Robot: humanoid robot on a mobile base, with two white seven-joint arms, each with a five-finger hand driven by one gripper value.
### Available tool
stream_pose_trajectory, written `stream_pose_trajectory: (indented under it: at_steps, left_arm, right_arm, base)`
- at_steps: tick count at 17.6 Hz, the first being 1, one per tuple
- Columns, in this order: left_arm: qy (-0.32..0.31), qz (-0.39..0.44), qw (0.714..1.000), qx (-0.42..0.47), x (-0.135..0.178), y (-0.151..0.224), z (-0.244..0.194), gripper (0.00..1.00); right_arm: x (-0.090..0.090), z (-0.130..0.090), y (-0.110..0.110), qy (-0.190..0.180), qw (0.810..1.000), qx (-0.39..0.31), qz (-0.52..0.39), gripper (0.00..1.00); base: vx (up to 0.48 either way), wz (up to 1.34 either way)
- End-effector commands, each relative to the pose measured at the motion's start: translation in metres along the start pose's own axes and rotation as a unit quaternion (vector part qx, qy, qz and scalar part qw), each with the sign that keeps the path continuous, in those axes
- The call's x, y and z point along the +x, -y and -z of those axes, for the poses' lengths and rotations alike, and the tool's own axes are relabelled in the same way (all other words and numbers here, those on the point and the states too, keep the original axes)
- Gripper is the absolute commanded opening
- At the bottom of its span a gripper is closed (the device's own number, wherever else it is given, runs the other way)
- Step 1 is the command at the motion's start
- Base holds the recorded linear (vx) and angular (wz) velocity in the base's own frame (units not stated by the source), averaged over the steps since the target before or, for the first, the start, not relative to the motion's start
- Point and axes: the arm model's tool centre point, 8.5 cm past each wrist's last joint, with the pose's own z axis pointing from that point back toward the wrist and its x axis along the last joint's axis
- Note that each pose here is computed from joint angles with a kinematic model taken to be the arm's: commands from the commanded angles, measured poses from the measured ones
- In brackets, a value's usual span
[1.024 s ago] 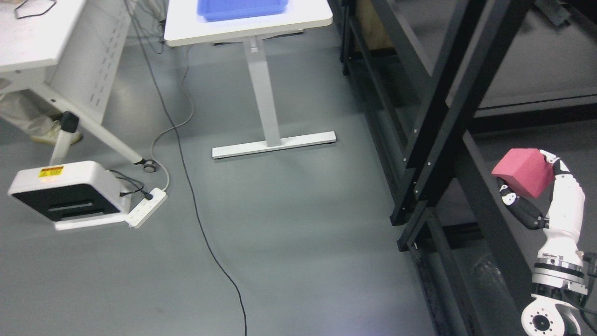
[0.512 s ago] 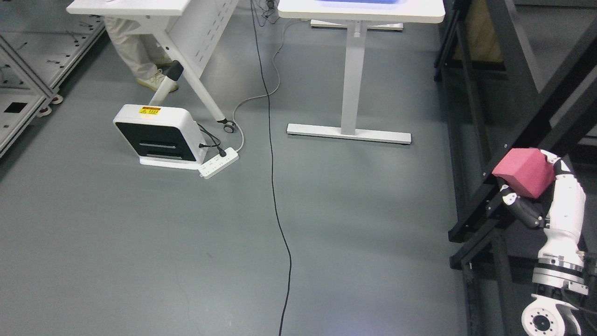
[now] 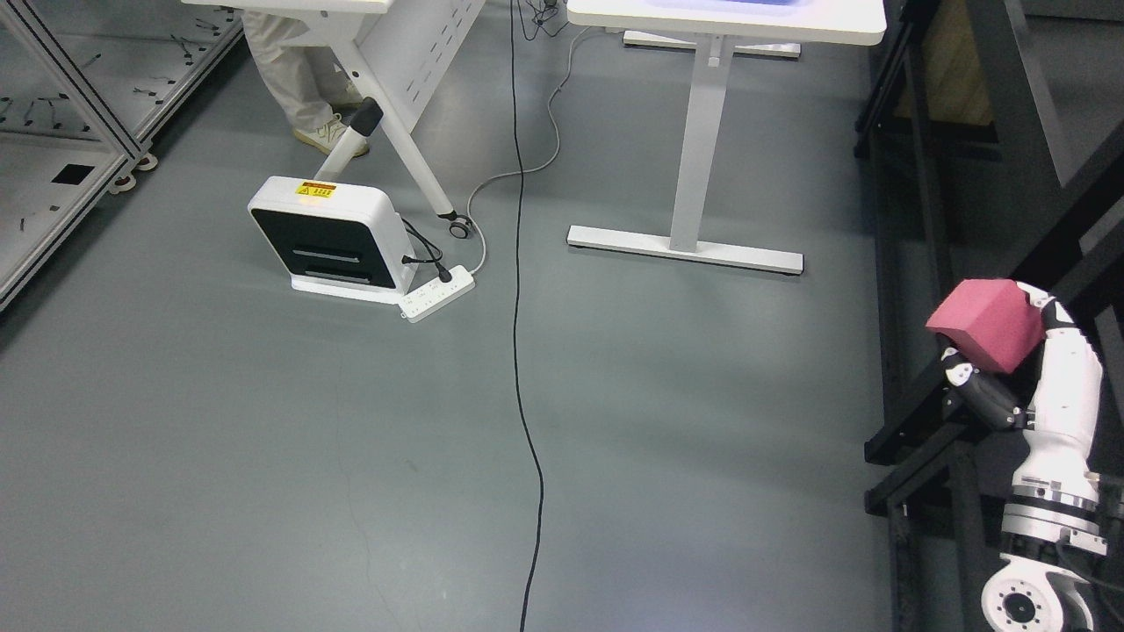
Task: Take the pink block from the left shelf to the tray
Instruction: 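Turn and drive toward the white table holding the pink block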
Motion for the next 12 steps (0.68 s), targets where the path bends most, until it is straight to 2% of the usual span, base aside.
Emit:
stream_pose_trajectory:
  at_steps: [1, 8, 12]
  left_arm:
    - [-0.004, 0.002, 1.000, 0.009, -0.0051, -0.0116, -0.0016, 1.00]
    - [-0.004, 0.002, 1.000, 0.009, -0.0051, -0.0116, -0.0016, 1.00]
    - [-0.004, 0.002, 1.000, 0.009, -0.0051, -0.0116, -0.0016, 1.00]
  right_arm:
    - [-0.0011, 0.0017, 0.0031, 0.005, 1.000, 0.002, -0.007, 0.03]
    - [-0.0014, 0.0012, 0.0029, 0.004, 1.000, 0.003, -0.007, 0.04]
    - [-0.0027, -0.0005, 0.0030, 0.002, 1.000, 0.004, -0.008, 0.04]
  base:
    - [0.035, -0.12]
    - [0.058, -0.07]
    - [0.060, 0.22]
